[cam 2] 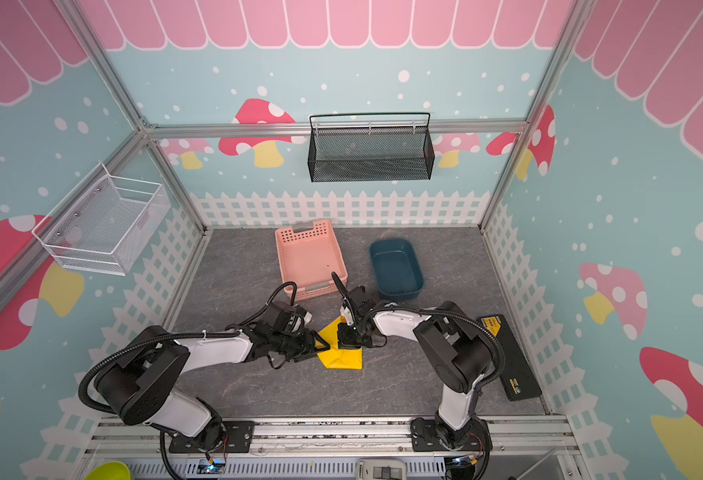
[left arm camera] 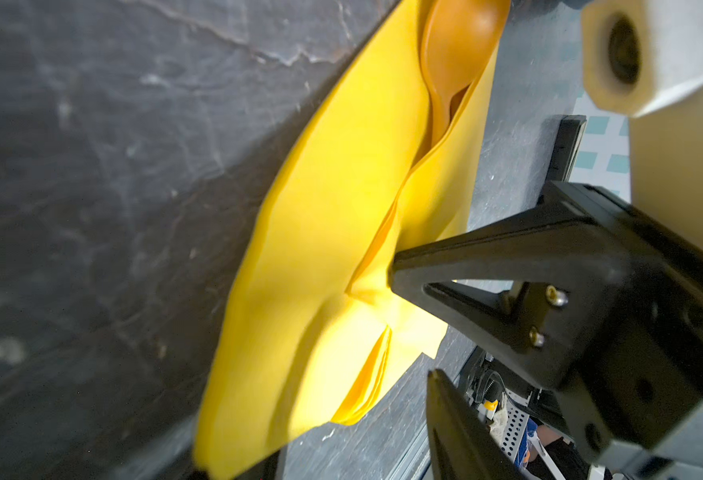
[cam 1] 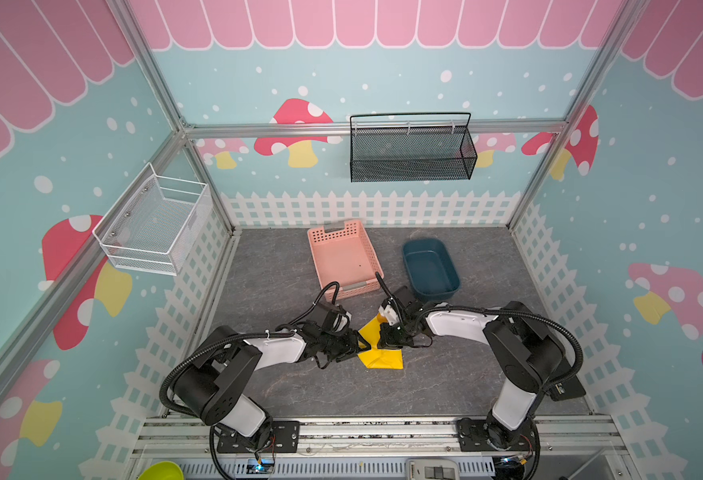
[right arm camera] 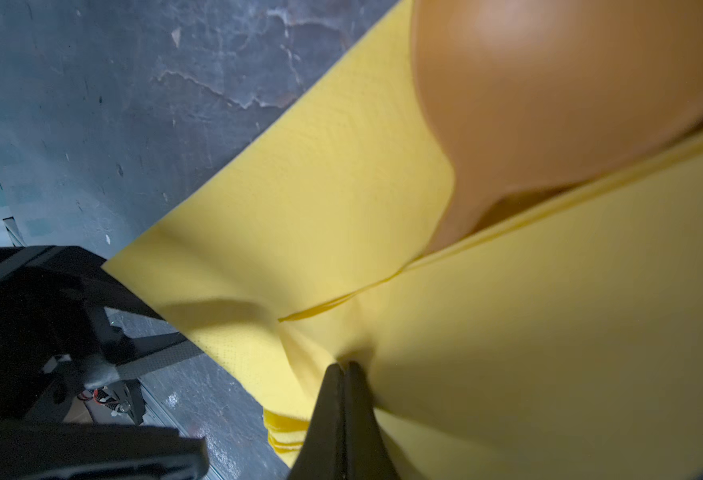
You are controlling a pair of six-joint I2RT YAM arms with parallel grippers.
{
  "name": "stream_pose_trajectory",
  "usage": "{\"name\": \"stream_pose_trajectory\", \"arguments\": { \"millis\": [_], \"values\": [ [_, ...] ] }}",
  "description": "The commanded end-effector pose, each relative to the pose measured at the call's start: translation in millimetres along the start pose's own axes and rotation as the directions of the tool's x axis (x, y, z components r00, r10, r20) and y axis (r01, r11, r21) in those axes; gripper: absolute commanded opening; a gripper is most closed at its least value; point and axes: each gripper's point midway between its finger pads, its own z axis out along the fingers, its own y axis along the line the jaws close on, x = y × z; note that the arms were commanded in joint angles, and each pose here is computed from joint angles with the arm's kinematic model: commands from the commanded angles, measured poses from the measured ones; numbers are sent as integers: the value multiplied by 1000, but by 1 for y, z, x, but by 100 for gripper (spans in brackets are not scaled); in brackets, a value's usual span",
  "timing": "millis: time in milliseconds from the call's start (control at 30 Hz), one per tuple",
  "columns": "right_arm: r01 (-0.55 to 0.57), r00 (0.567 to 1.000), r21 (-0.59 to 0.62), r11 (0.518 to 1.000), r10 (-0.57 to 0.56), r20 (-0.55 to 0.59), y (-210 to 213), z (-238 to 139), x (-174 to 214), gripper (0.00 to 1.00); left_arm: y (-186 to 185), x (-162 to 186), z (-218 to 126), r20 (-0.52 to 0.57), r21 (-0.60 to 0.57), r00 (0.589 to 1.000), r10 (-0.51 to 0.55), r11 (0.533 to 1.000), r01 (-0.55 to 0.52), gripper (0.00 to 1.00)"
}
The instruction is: Place the utensils on the paper napkin and roll it up
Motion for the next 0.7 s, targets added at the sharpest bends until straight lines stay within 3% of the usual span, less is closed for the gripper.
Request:
{"name": "stream_pose_trajectory", "arguments": {
  "millis": [0,267,667],
  "values": [
    [-22,998,62,998,26,-61,-20,13,20,0,12,-9,-4,42,-30,998,-50,998,51,55],
    [-19,998,59,998,22,-57,-19,11,20,0,11,-41,-12,103,-65,994,-21,998,27,51],
    [-20,998,57,998,24,-59,-19,11,21,0,14,-40,-22,104,-127,994,26,992,-12,34]
  ]
}}
